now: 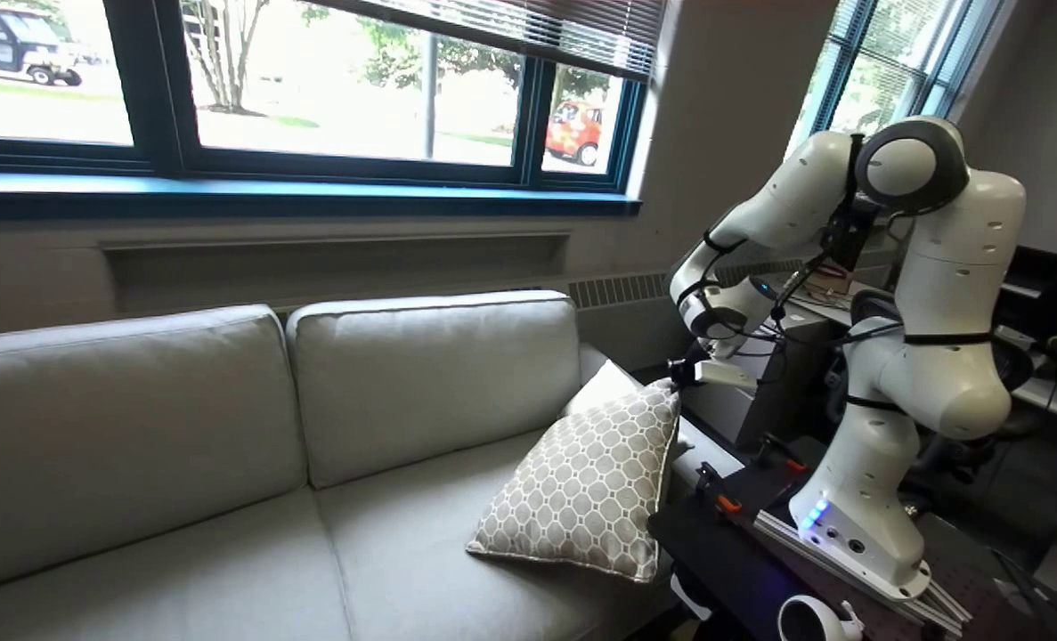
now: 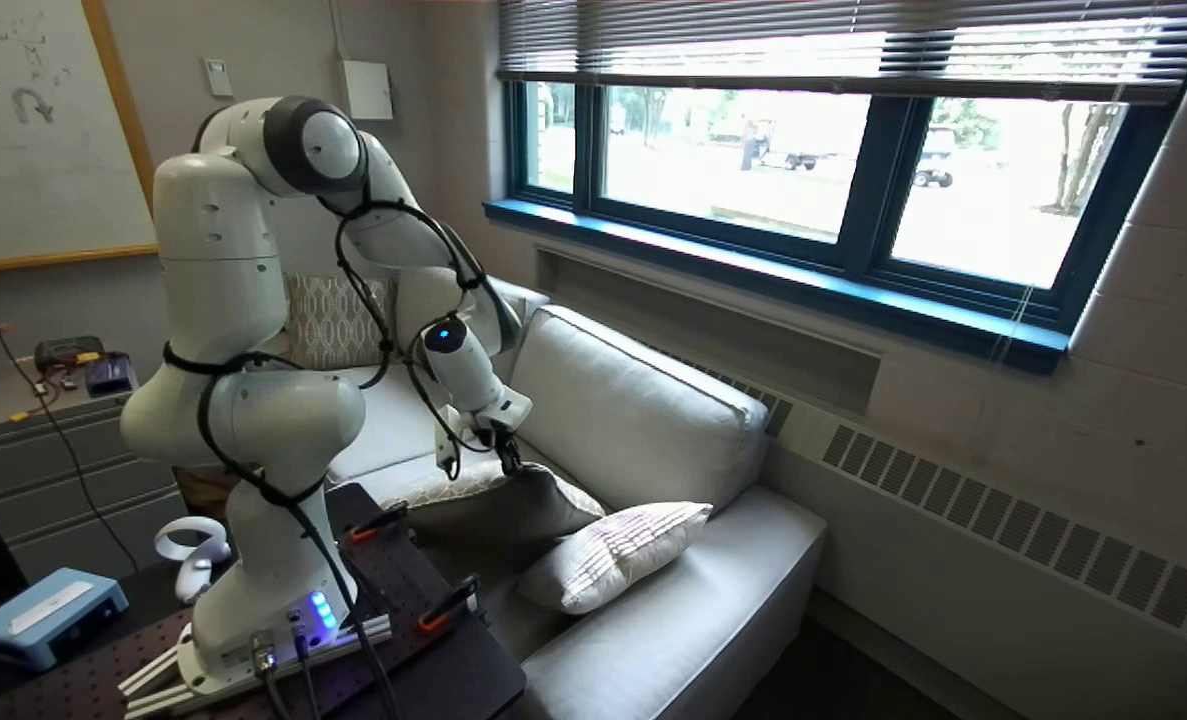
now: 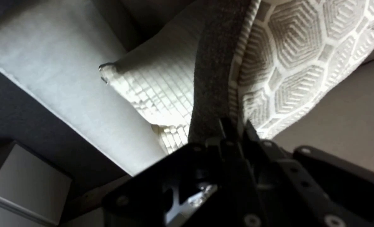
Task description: Move the pillows from the middle of the couch and set them against the armrest
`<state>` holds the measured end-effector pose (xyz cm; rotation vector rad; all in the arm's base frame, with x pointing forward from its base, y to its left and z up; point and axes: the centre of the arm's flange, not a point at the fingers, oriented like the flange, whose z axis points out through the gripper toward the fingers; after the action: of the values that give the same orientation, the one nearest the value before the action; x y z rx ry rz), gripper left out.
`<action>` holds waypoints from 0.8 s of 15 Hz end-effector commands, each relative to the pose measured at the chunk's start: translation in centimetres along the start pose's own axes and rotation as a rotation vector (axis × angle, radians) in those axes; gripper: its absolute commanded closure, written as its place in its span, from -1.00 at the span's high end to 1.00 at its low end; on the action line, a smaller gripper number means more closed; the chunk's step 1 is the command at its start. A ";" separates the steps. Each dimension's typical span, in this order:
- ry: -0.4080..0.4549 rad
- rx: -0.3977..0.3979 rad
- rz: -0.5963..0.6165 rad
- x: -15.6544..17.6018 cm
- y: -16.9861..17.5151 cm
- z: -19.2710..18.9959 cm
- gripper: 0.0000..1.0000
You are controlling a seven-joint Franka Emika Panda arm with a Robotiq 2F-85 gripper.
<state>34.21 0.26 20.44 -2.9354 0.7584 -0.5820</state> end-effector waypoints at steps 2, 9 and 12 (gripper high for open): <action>0.064 -0.032 -0.069 4.8 -2.5 -8.3 -0.93; 0.078 -0.085 -0.207 7.6 -6.8 -8.4 -0.93; 0.014 -0.047 -0.265 8.4 -6.7 -6.1 -0.93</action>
<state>35.26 2.71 26.25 -3.0982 0.4791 -0.6894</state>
